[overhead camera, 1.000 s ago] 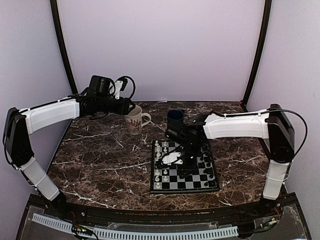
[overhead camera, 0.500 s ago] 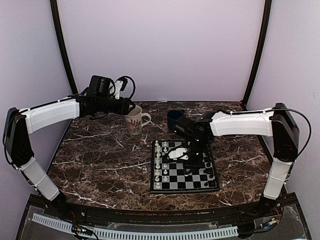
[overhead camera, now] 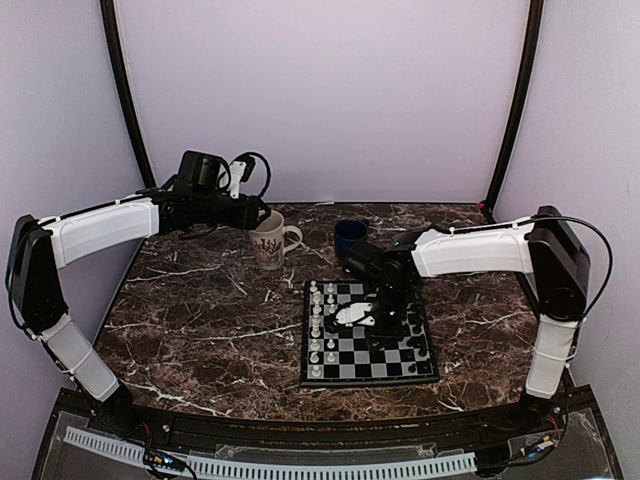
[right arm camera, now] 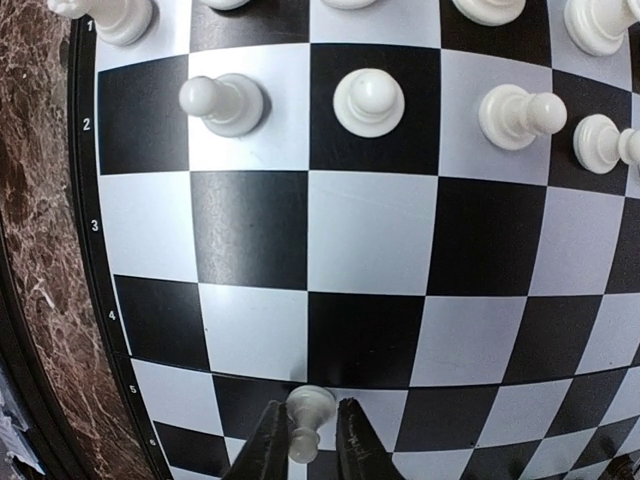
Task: Set up the chess pieces on the board
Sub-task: Place the pawn at h2.
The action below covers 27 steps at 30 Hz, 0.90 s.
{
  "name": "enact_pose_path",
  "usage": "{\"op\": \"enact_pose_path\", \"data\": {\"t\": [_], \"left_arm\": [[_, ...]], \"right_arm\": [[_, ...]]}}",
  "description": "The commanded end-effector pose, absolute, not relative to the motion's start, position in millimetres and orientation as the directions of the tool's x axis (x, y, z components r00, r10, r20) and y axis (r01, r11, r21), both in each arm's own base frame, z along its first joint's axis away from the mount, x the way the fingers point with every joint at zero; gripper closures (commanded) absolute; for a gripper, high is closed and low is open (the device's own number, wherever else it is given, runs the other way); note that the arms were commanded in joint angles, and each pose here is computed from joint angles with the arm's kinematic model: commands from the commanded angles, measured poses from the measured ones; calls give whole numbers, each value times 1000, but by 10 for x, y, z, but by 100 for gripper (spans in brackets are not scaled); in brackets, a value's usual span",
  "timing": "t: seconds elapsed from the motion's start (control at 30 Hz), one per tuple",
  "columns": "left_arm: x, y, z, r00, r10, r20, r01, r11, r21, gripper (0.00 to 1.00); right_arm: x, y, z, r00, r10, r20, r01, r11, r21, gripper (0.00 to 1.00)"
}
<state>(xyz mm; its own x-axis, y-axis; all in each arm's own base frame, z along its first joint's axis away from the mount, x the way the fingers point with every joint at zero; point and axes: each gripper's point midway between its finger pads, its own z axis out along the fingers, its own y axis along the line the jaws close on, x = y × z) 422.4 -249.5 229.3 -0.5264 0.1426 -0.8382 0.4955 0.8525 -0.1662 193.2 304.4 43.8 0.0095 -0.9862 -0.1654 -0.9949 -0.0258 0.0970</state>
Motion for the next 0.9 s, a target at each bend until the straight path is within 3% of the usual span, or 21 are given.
{"op": "enact_pose_path", "data": {"t": [0.0,0.17,0.87], "left_arm": [[4230,-2509,2380,-525,137,-840,503,846,-176,44],[4234,-2512,2375,-526,138,-839,504,846,-177,44],[4226,-2520,2387,-528,135,-838,506,843,-182,44]], "right_arm": [[1918,3022,374,7,-988,-155,-993,-25,114,86],[1902,3103,464,16,-985,-171,-993,-36,114,90],[1289,3849,561,216,-947,-238,-955,-256,151,90]]}}
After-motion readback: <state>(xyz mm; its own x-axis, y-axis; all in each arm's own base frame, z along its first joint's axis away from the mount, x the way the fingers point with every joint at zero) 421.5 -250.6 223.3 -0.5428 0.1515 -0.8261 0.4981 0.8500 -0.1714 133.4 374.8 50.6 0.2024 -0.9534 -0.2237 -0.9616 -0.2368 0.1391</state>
